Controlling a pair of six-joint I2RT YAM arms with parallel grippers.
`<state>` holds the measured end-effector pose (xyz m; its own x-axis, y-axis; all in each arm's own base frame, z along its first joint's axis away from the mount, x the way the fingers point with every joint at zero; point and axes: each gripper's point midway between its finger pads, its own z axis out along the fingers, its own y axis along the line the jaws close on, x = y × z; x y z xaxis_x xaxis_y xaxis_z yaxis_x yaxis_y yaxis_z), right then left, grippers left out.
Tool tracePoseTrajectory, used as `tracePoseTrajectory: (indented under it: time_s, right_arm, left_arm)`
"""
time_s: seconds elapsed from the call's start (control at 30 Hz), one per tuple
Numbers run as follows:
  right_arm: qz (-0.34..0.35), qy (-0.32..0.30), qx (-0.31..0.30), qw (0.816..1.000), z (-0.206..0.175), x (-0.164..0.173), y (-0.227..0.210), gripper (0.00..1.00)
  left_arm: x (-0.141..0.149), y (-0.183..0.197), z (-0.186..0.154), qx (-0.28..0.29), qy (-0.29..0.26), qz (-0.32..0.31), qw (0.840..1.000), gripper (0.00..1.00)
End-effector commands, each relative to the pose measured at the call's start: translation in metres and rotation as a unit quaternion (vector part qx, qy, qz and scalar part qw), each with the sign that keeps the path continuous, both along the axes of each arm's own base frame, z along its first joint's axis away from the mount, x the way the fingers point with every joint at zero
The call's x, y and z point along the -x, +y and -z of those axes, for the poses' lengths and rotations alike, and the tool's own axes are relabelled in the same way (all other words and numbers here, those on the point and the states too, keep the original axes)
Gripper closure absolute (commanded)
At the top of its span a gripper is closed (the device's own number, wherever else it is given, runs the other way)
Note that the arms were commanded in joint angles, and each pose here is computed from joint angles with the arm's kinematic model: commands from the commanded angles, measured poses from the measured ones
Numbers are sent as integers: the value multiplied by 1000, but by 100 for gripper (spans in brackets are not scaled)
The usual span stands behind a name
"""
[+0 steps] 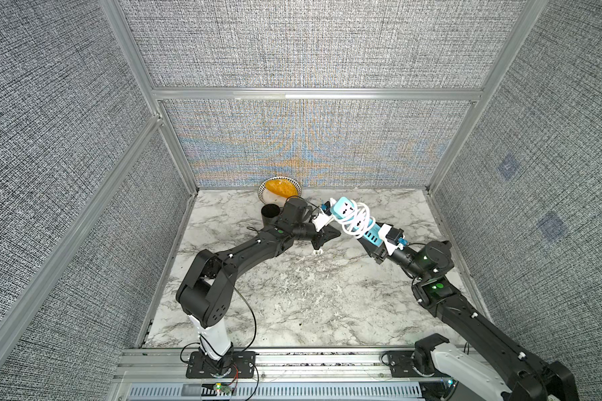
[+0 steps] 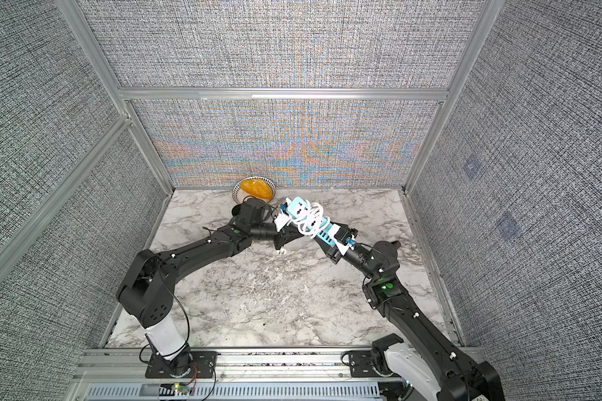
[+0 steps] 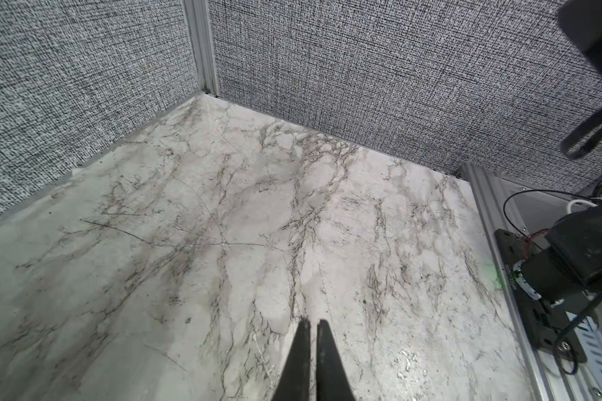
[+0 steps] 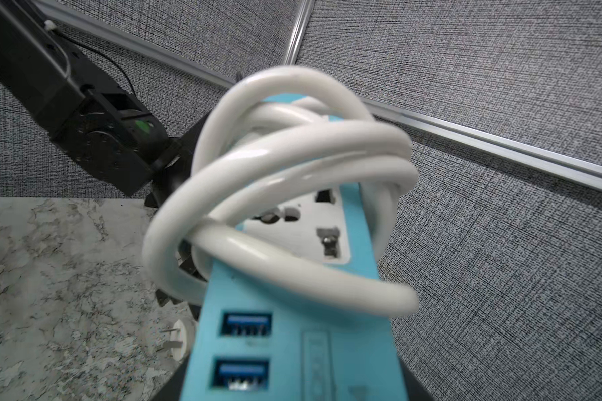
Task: Wrap the cord around the power strip
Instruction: Wrap the power cord around the power strip.
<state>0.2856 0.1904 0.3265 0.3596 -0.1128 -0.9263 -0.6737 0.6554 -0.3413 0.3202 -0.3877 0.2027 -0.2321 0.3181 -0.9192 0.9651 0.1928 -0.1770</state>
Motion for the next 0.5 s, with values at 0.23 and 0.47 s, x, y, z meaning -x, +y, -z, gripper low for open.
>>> tracePoseTrajectory:
  time_s: [0.23,0.47]
  right_arm:
    - [149,-2,-82,985,-26,-41,-41,100]
    - [146,-35,-84,985,-33,-24,-45,100]
  left_arm:
    - [27,-12,-9,-53,-46,1,998,95]
    - [10,5,1,-100,-59,-83,990,95]
